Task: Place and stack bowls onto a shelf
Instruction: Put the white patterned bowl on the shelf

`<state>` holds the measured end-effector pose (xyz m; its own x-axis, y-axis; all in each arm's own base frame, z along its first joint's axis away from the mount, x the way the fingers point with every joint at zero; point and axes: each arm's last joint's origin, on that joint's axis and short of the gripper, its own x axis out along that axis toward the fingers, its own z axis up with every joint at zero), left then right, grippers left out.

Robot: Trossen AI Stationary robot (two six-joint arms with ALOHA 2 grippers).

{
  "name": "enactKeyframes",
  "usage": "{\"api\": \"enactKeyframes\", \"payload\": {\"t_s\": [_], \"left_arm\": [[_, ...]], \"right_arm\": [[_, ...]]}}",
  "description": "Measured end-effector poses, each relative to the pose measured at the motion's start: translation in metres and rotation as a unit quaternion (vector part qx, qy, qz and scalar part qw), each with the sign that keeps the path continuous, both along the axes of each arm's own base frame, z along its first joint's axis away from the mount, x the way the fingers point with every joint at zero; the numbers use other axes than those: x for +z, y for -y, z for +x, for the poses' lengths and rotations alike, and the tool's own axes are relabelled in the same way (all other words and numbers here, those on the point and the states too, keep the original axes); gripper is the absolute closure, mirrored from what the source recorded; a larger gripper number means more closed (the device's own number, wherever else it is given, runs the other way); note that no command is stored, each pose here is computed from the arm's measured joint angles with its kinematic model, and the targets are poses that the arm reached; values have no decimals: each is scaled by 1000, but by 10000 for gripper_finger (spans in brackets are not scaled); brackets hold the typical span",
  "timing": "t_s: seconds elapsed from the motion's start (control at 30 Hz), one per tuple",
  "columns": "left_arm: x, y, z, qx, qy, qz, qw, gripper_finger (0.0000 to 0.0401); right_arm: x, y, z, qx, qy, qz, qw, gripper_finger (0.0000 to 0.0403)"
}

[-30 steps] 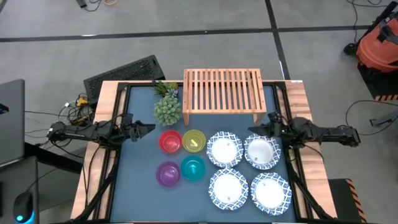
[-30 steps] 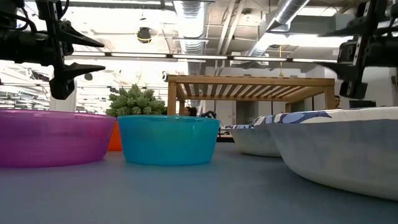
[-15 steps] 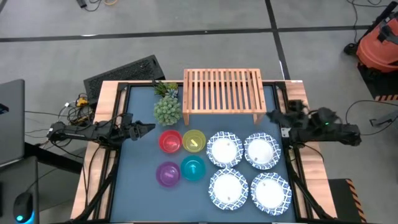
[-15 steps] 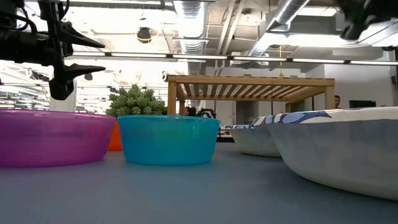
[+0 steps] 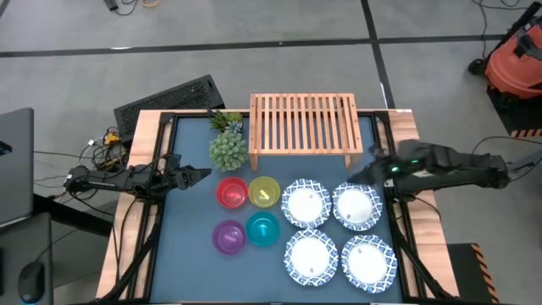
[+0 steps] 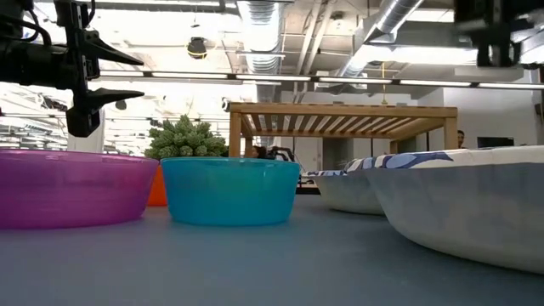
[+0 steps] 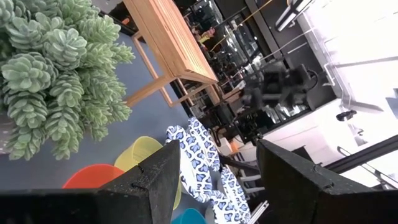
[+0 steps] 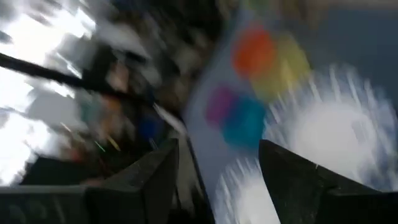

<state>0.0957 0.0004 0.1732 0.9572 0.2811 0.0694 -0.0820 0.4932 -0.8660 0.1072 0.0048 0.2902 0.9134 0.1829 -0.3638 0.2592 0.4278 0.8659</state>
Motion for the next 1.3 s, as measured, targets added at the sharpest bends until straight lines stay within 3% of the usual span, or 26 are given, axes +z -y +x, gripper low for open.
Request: {"api": "enactKeyframes", "payload": {"t_s": [0.13, 0.3, 0.7, 0.9, 1.1, 1.3], "left_arm": [[0, 0, 0, 1, 0, 0, 1000, 205], [0, 0, 0, 4, -3, 11, 1000, 205], [0, 0, 0, 7, -9, 32, 999, 205], [0, 0, 0, 10, -11, 37, 999, 205], [0, -1, 0, 14, -15, 51, 998, 205], [0, -1, 0, 14, -16, 52, 998, 205]], "right_arm": [[-23, -5, 19, 77, -125, 28, 989, 154], [-46, -9, 35, 111, -237, 23, 965, 154], [-78, -58, 64, 159, -342, -35, 925, 154], [-67, -86, 68, 150, -395, -83, 903, 154], [-29, -101, 73, 125, -472, -171, 856, 154], [-3, -119, 88, 115, -440, -262, 851, 154]]}}
